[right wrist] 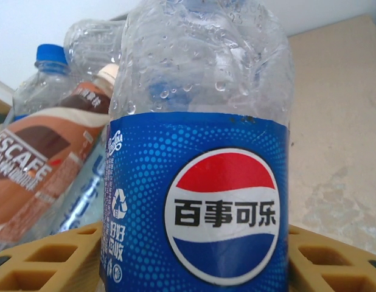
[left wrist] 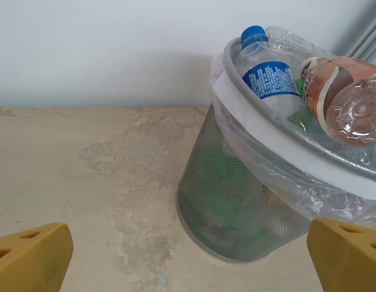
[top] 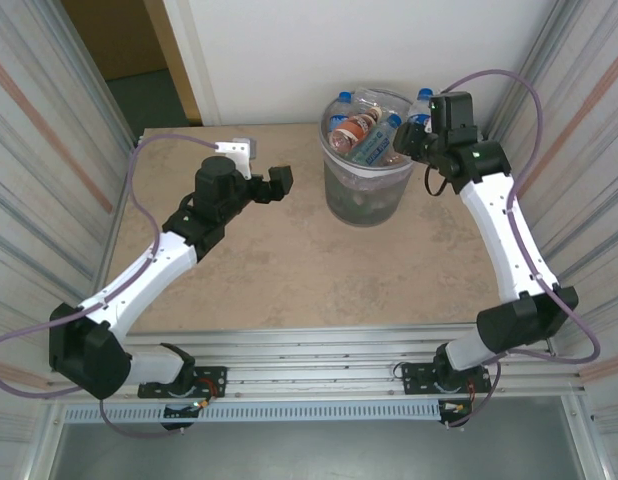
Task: Put the plastic bottles in the bin
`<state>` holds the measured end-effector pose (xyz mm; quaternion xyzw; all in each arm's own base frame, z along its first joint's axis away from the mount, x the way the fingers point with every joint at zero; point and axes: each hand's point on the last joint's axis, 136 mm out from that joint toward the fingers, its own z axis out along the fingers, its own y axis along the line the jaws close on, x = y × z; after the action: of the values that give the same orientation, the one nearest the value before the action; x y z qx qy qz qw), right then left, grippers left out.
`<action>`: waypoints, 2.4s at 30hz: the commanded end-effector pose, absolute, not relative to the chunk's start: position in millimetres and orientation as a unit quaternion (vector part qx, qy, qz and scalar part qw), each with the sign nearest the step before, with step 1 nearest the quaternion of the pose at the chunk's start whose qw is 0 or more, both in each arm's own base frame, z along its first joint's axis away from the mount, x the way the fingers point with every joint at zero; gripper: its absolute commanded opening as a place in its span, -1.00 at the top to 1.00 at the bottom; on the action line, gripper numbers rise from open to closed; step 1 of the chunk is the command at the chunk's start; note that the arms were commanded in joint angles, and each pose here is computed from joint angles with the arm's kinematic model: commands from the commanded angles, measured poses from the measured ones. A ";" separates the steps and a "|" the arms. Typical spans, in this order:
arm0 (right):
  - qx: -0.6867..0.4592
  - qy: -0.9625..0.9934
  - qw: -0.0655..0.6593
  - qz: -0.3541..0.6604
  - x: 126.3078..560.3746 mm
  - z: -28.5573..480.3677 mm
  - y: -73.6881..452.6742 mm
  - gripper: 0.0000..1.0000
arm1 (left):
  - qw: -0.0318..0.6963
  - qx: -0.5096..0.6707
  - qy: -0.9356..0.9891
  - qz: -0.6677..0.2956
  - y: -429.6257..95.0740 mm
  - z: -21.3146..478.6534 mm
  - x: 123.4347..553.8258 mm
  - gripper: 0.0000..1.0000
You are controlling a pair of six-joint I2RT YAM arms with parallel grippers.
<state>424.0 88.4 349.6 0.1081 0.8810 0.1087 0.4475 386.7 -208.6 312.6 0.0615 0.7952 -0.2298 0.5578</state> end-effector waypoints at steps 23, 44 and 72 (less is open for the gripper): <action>0.118 0.880 0.455 0.075 450.9 335.9 106.6 -0.73 | 0.582 0.105 0.761 -0.268 -251.2 348.9 401.5 -0.98; 0.125 0.863 0.475 0.116 452.7 352.6 90.4 -0.31 | 0.575 0.112 0.766 -0.263 -260.0 347.1 407.8 -0.97; 0.128 0.872 0.453 0.132 444.9 325.6 99.9 -0.03 | 0.537 0.159 0.799 -0.219 -314.4 317.6 476.7 -0.98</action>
<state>453.0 95.2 335.7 0.1313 0.8619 0.1246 0.4736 475.9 -307.6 329.6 0.1410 0.7894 -0.2339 0.5498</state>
